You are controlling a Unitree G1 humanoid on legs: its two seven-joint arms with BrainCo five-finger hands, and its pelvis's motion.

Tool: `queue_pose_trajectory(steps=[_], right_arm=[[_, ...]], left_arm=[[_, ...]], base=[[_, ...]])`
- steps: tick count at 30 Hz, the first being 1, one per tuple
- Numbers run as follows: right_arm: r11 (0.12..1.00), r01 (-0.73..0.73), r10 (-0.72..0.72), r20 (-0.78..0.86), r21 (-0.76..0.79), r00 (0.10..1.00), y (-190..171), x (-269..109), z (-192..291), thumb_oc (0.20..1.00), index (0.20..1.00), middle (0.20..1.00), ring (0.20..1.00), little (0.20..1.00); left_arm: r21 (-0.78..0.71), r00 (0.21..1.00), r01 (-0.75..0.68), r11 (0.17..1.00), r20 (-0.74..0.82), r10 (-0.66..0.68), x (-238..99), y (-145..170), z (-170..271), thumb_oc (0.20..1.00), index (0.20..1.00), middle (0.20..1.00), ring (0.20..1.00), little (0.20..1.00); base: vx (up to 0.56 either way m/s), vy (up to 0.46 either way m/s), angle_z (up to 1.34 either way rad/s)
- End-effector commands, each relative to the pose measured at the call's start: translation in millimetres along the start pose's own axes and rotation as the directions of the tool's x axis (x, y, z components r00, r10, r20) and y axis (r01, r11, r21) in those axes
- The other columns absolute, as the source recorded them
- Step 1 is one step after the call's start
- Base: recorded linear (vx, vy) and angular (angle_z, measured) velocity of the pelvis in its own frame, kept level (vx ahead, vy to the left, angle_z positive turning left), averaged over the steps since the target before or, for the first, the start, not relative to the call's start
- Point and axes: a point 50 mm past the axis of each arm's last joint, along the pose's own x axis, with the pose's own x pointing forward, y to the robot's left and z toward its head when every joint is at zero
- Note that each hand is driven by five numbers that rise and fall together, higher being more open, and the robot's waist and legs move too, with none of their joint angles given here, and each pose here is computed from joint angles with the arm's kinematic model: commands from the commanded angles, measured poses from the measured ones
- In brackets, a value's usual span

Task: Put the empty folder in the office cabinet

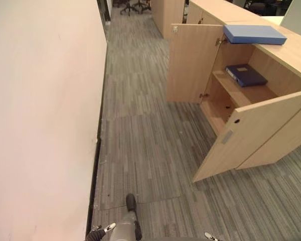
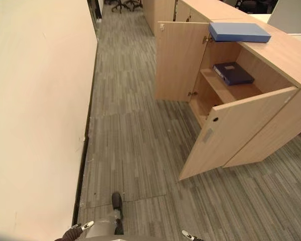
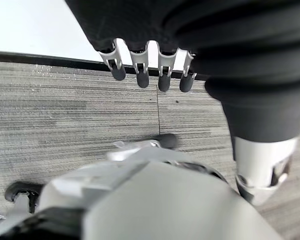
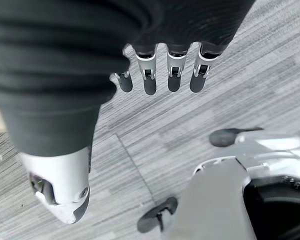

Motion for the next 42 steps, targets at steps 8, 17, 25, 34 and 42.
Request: queue_pose_trajectory(steps=[8,17,25,34,42], right_arm=[[0.995,-0.096,0.096,0.07,0.005,0.993,14.0,2.7,19.0,1.0,1.0,1.0,1.0,1.0],[0.987,-0.141,0.149,0.117,-0.071,0.982,28.2,4.1,32.4,1.0,1.0,1.0,1.0,1.0],[0.994,-0.107,0.105,0.077,0.025,0.991,10.7,1.0,15.2,1.0,1.0,1.0,1.0,1.0],[0.994,-0.08,0.074,0.075,0.074,0.994,0.8,-1.2,10.6,1.0,1.0,1.0,1.0,1.0],[0.997,-0.035,0.027,0.112,0.076,0.993,-5.1,-1.5,25.6,1.0,1.0,1.0,1.0,1.0]], left_arm=[[0.014,0.999,-0.023,1.0,0.025,0.023,-0.2,9.3,3.9,1.0,1.0,1.0,1.0,1.0],[0.051,0.998,-0.01,0.999,0.065,0.007,2.6,7.6,20.3,1.0,1.0,1.0,1.0,1.0],[0.048,1.0,-0.002,0.999,0.008,0.002,0.8,10.0,6.5,1.0,1.0,1.0,1.0,1.0],[0.035,0.998,0.047,0.998,-0.048,-0.046,-0.8,2.0,-6.7,1.0,1.0,1.0,1.0,1.0],[0.06,0.994,0.086,0.994,0.063,-0.09,4.6,-12.7,26.4,1.0,1.0,1.0,1.0,1.0]], base=[[0.49,0.369,-0.25],[0.24,0.232,0.41],[0.17,-0.106,0.51],[0.26,-0.128,-0.22],[0.23,-0.242,-0.55]])
